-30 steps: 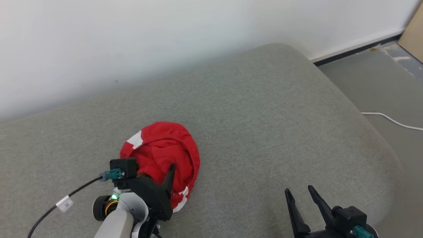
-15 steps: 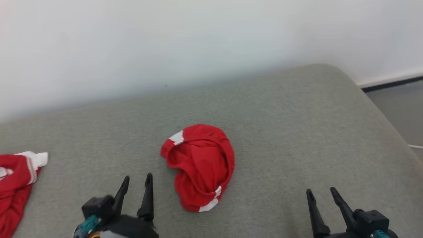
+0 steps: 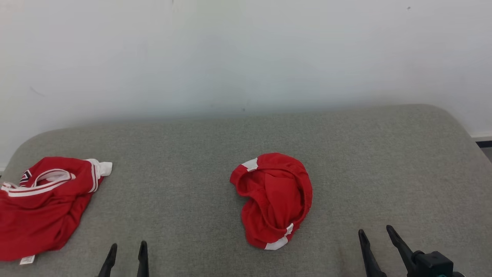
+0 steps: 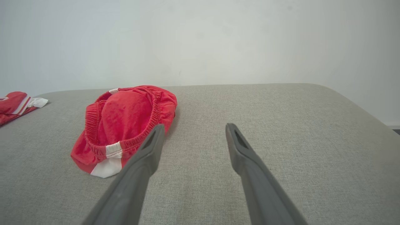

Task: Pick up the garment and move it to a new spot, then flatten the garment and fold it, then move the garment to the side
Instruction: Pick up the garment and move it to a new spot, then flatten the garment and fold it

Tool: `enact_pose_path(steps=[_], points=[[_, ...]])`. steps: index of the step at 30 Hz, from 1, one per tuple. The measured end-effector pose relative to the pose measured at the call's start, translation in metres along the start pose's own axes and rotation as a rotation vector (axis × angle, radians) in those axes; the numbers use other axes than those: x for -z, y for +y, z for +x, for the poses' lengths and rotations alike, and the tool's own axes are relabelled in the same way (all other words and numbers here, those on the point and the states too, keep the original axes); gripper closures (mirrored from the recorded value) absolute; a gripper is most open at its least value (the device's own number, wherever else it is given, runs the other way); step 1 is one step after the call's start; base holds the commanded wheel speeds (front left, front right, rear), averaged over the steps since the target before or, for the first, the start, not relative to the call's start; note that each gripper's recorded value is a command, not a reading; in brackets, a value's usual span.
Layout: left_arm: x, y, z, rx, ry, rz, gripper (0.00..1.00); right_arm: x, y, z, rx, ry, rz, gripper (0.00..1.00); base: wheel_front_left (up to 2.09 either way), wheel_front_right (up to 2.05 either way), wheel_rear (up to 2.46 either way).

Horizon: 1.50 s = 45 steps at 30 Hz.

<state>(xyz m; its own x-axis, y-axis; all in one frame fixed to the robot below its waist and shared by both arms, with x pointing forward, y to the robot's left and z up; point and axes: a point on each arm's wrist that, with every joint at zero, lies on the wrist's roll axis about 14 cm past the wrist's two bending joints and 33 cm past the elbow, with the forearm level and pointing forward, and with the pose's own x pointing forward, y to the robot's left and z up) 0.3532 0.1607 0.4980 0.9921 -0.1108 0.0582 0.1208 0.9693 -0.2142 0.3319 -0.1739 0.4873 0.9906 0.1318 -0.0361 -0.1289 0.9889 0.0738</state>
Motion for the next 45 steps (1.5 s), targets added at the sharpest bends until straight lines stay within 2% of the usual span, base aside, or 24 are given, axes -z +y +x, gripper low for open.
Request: enact_pose_path(steps=[2, 5, 15, 39, 45], points=[[0.005, 0.01, -0.011, -0.023, 0.018, 0.053, 0.0, 0.001, 0.004, 0.001, -0.015, 0.002, -0.001, 0.0, 0.0, 0.0, 0.0], [0.005, 0.021, -0.025, -0.075, 0.015, 0.03, 0.0, 0.001, 0.009, 0.0, -0.029, -0.001, -0.002, 0.0, 0.0, 0.0, 0.0], [0.011, 0.031, -0.046, -0.11, 0.029, 0.032, 0.0, 0.016, 0.007, -0.012, -0.013, 0.032, 0.018, 0.0, 0.0, 0.0, 0.0], [0.021, 0.029, -0.045, -0.102, 0.06, 0.031, 0.0, 0.029, 0.005, -0.016, 0.016, 0.06, 0.048, 0.0, 0.0, 0.0, 0.0], [0.025, 0.013, -0.039, -0.051, 0.072, 0.028, 0.0, 0.031, 0.002, -0.019, 0.029, 0.063, 0.057, 0.0, 0.0, 0.0, 0.0]])
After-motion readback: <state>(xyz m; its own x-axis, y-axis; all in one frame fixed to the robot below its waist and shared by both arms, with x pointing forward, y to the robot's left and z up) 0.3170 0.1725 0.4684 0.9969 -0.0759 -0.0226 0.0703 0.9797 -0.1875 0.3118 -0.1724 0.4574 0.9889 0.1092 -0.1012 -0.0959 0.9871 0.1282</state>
